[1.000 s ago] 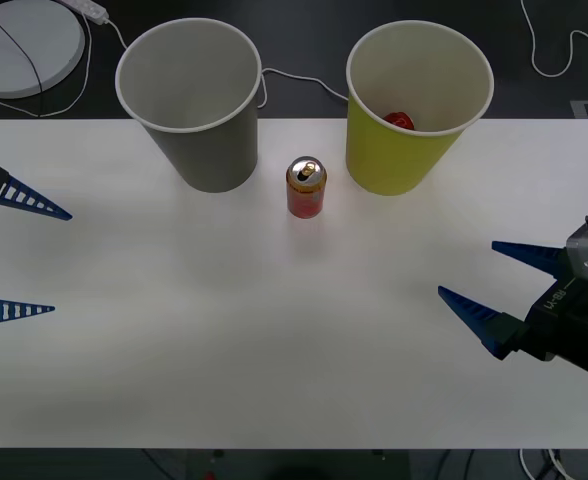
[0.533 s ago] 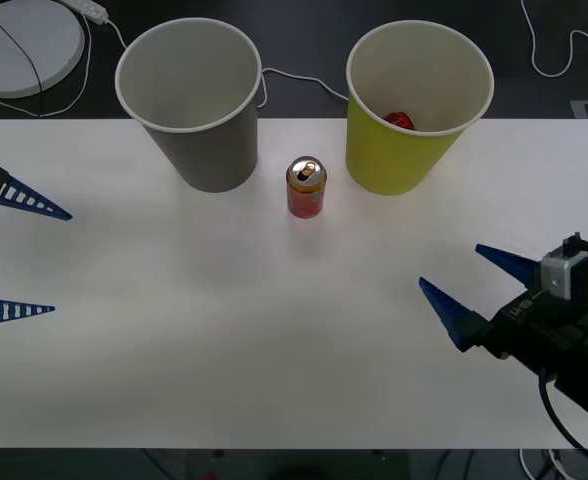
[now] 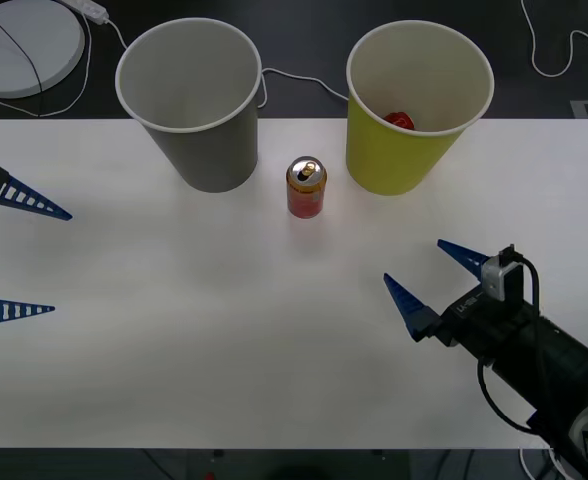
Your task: Put the can into the green bin and the plastic bottle into the gray bin
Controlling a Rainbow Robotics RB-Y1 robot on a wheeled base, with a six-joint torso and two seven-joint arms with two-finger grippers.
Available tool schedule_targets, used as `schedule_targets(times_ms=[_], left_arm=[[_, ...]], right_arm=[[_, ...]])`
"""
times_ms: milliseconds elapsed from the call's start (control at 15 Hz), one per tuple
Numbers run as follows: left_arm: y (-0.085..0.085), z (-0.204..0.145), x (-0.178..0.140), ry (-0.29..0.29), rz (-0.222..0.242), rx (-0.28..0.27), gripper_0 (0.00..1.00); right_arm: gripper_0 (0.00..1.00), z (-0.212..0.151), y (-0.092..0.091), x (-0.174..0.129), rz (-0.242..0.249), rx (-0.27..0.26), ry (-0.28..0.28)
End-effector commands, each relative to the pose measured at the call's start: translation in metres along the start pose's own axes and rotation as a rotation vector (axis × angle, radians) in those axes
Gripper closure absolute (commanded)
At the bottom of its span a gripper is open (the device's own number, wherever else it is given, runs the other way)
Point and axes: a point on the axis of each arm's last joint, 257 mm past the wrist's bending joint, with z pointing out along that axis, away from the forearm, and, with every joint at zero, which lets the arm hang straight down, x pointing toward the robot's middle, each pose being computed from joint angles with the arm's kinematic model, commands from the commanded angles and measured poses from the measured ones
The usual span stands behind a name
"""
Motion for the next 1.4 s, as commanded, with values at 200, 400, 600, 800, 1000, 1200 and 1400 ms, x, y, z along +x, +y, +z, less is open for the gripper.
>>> schedule_targets(times_ms=[200, 400, 600, 800, 1000, 1200, 1400], left_arm=[[0.0, 0.0, 0.0, 0.0, 0.0, 0.0, 0.0], [0.0, 0.0, 0.0, 0.0, 0.0, 0.0, 0.0], [0.0, 0.0, 0.0, 0.0, 0.0, 0.0, 0.0], [0.0, 0.0, 0.0, 0.0, 0.0, 0.0, 0.0], [0.0, 0.0, 0.0, 0.0, 0.0, 0.0, 0.0], [0.0, 0.0, 0.0, 0.0, 0.0, 0.0, 0.0], [0.0, 0.0, 0.0, 0.0, 0.0, 0.0, 0.0]], right_arm=[[0.0, 0.028, 0.011, 0.012, -0.038, -0.022, -0.037], [0.0, 0.045, 0.018, 0.016, -0.053, -0.031, -0.051], [0.0, 0.067, 0.026, 0.017, -0.07, -0.039, -0.071], [0.0, 0.091, 0.039, 0.018, -0.074, -0.045, -0.089], [0.0, 0.114, 0.048, 0.015, -0.077, -0.043, -0.107], [0.0, 0.135, 0.052, 0.013, -0.082, -0.03, -0.121], [0.0, 0.151, 0.055, 0.011, -0.085, -0.014, -0.127]])
